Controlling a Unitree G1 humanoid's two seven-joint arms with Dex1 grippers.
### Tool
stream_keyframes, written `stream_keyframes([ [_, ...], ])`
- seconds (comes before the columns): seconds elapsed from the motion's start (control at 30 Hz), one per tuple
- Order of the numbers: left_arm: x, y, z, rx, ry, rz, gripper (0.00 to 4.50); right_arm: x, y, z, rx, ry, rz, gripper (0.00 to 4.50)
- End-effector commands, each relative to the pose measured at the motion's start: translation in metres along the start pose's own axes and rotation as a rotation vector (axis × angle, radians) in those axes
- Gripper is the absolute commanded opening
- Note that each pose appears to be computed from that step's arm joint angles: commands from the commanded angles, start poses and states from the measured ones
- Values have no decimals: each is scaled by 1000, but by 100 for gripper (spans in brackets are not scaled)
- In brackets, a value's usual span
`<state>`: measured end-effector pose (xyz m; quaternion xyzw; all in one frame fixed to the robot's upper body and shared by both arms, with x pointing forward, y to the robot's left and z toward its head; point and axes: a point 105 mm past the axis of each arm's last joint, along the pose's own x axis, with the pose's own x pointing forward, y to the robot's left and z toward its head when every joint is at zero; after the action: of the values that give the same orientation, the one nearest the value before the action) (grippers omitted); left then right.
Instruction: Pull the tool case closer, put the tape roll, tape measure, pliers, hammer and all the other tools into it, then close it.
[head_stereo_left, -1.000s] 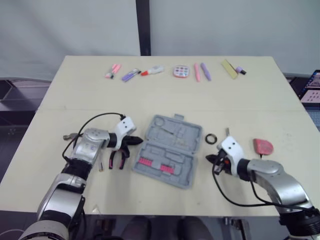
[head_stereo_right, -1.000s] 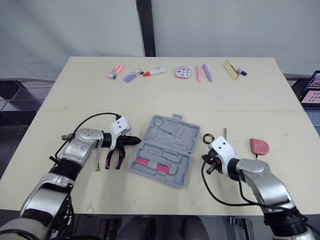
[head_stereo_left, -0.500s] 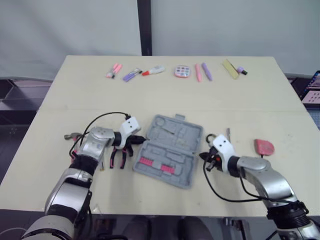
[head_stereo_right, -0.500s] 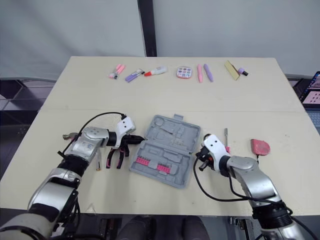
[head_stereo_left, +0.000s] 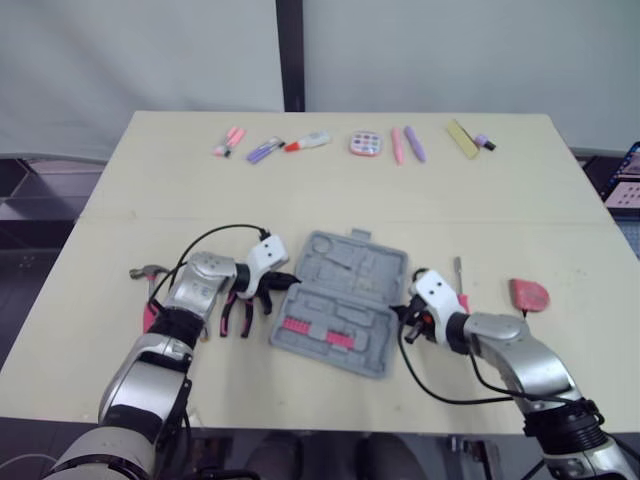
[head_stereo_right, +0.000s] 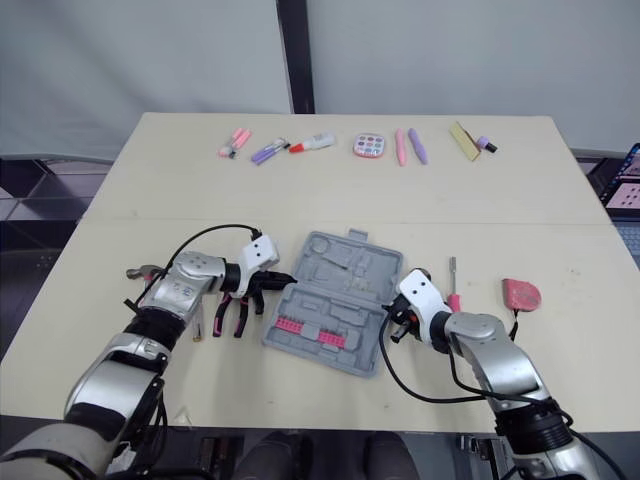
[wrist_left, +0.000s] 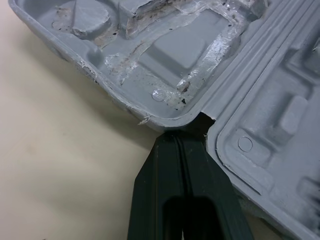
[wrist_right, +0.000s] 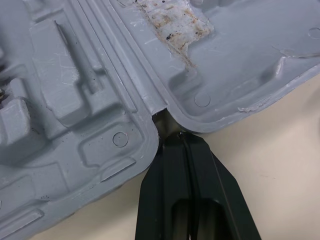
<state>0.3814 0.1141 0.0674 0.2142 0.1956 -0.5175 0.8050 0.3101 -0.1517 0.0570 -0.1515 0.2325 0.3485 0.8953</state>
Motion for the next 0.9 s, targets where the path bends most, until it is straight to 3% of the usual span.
stream_keyframes([
  [0.03,8,-15,-1,20,20,-79,0,2,5,6,-19,-25,17,4],
  [0.43,-9,-42,-20,-33,105,-176,0,-7,16,2,-50,-19,97,4],
  [0.9,-29,-76,-22,-68,119,-214,0,-20,25,4,-125,17,186,4],
])
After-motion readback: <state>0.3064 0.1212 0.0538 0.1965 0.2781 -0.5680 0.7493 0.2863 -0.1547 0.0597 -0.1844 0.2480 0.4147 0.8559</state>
